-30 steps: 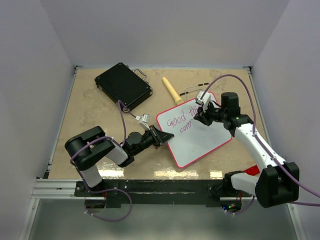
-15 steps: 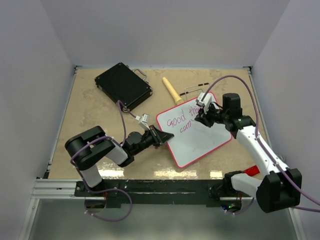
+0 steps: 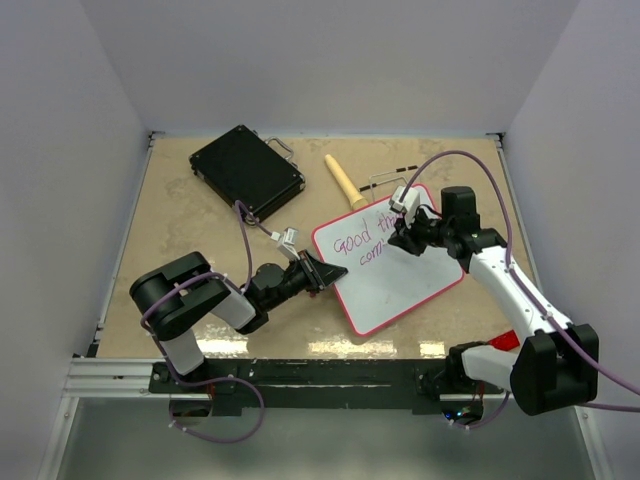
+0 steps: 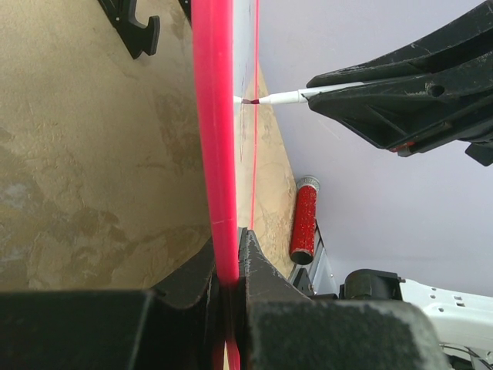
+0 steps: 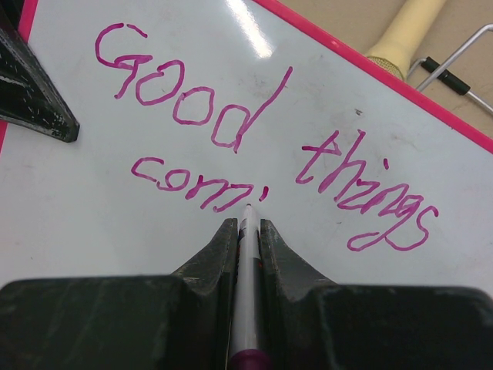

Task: Write a sentence on the whiteboard
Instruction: Write on the whiteboard with the whiteboard marker without the cap.

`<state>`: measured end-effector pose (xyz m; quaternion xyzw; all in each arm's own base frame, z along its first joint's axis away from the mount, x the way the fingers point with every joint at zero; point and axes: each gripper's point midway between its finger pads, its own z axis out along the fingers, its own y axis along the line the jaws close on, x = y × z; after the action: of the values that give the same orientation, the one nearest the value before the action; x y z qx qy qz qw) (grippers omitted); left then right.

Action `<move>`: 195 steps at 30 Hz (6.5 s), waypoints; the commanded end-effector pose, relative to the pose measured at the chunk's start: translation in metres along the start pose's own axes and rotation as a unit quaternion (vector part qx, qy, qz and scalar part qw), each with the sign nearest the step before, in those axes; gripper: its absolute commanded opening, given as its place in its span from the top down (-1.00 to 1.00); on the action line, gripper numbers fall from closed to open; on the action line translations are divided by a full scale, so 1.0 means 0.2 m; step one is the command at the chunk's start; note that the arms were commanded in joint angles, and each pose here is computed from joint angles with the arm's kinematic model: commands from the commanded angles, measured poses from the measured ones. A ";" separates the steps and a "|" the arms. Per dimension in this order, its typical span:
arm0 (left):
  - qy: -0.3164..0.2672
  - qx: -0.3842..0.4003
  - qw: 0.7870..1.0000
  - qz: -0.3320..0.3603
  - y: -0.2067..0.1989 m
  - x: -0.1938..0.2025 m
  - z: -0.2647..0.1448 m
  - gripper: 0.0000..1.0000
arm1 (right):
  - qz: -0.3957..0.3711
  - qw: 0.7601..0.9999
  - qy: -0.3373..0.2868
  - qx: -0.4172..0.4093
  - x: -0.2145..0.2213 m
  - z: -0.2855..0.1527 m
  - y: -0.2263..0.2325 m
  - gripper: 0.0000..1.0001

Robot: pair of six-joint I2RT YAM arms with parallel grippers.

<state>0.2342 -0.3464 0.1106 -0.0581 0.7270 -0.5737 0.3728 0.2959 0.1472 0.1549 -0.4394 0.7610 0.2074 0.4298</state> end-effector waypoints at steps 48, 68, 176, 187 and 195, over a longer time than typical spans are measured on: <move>-0.064 0.142 0.986 0.056 -0.33 -0.15 -0.04 1.00 | -0.009 0.999 -0.001 0.050 -0.07 -0.05 -0.08 1.00; -0.063 0.143 0.986 0.058 -0.33 -0.15 -0.04 1.00 | -0.017 0.999 0.024 0.021 0.00 -0.03 -0.04 1.00; -0.060 0.142 0.986 0.055 -0.30 -0.15 -0.07 1.00 | 0.027 0.999 0.003 0.039 0.01 -0.06 -0.16 1.00; -0.060 0.145 0.986 0.054 -0.31 -0.15 -0.07 1.00 | 0.033 0.998 0.002 0.050 0.01 -0.04 -0.20 1.00; -0.061 0.143 0.986 0.054 -0.30 -0.15 -0.06 1.00 | 0.033 0.999 -0.005 0.040 -0.01 -0.02 -0.18 1.00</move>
<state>0.2322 -0.3406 0.1054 -0.0617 0.7306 -0.5760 0.3615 0.3158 0.1220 0.1487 -0.3934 0.7929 0.1958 0.4221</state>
